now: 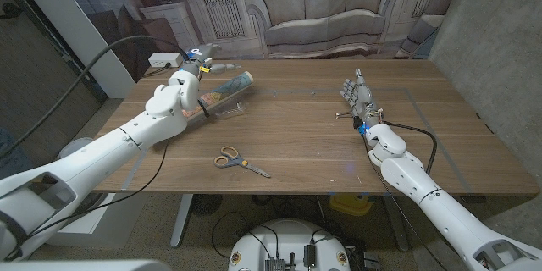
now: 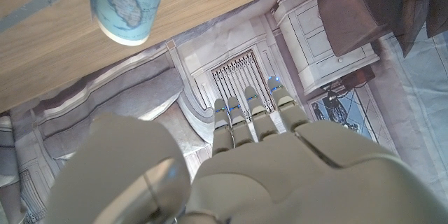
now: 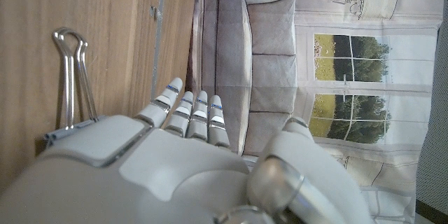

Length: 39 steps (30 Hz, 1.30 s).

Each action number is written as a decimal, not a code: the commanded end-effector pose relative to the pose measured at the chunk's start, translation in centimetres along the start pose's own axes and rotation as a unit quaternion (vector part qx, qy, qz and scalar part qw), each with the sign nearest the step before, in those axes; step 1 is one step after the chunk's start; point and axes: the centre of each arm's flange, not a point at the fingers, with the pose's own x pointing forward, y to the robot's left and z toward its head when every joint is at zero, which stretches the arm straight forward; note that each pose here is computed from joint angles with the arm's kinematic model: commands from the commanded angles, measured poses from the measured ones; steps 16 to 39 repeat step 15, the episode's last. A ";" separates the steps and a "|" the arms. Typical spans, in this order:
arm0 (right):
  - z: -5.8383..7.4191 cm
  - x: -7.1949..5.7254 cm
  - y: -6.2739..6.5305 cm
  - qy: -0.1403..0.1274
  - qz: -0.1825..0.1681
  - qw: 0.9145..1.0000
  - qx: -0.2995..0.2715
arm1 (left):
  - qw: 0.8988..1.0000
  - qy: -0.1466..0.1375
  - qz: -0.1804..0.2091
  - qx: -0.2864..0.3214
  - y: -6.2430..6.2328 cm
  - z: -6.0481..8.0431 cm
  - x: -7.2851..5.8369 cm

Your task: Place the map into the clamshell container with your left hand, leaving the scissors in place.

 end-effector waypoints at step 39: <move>0.2 -1.1 -0.4 0.001 -0.005 1.000 -0.004 | 0.999 0.005 0.033 -0.018 1.9 -0.1 -1.0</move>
